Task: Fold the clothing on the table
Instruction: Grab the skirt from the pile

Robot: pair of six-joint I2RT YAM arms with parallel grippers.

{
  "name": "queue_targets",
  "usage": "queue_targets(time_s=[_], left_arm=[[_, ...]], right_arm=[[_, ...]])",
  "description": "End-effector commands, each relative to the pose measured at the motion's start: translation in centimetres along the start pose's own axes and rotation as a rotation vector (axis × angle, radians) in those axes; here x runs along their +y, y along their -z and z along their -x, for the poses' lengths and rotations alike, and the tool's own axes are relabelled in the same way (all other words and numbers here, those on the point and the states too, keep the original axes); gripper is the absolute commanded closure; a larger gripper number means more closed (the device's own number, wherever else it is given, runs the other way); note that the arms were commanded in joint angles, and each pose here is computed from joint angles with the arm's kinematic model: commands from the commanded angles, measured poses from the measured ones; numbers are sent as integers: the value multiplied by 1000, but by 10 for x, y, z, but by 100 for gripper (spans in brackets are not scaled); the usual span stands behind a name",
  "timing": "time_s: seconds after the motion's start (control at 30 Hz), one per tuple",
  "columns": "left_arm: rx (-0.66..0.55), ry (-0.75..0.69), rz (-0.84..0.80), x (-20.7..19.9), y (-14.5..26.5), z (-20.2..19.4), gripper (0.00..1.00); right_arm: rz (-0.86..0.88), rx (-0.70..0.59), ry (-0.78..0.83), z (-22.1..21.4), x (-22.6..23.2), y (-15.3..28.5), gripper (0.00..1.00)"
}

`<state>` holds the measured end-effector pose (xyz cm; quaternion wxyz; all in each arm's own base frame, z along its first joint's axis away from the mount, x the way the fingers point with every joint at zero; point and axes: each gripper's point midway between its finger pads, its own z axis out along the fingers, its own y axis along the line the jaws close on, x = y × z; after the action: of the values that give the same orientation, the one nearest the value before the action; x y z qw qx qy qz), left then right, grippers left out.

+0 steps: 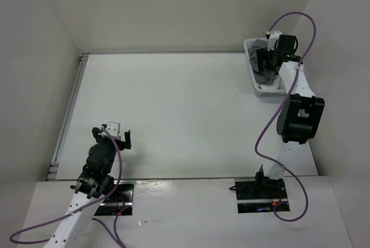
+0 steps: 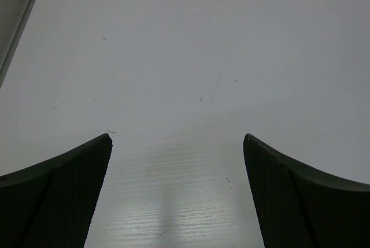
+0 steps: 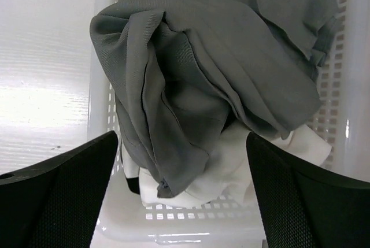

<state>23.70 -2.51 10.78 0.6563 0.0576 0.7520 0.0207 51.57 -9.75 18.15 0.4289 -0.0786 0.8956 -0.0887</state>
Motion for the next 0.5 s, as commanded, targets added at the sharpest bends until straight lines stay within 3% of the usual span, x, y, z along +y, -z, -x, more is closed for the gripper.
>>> queue_targets(time_s=[0.0,0.2,0.23,0.3,0.37,0.47], left_arm=[[-106,40,15,2,0,15,0],[-106,40,15,2,0,15,0],[-106,40,15,2,0,15,0],[-106,40,15,2,0,15,0],[-106,40,15,2,0,15,0],[-106,40,15,2,0,15,0]], right_arm=[[7,-83,16,28,-3,-9,7],[72,-23,6,13,13,-36,33],[75,-15,5,10,14,-36,53],[80,-25,11,16,18,-35,81],[79,-28,2,19,17,-33,100],[73,-70,11,36,17,-17,100]])
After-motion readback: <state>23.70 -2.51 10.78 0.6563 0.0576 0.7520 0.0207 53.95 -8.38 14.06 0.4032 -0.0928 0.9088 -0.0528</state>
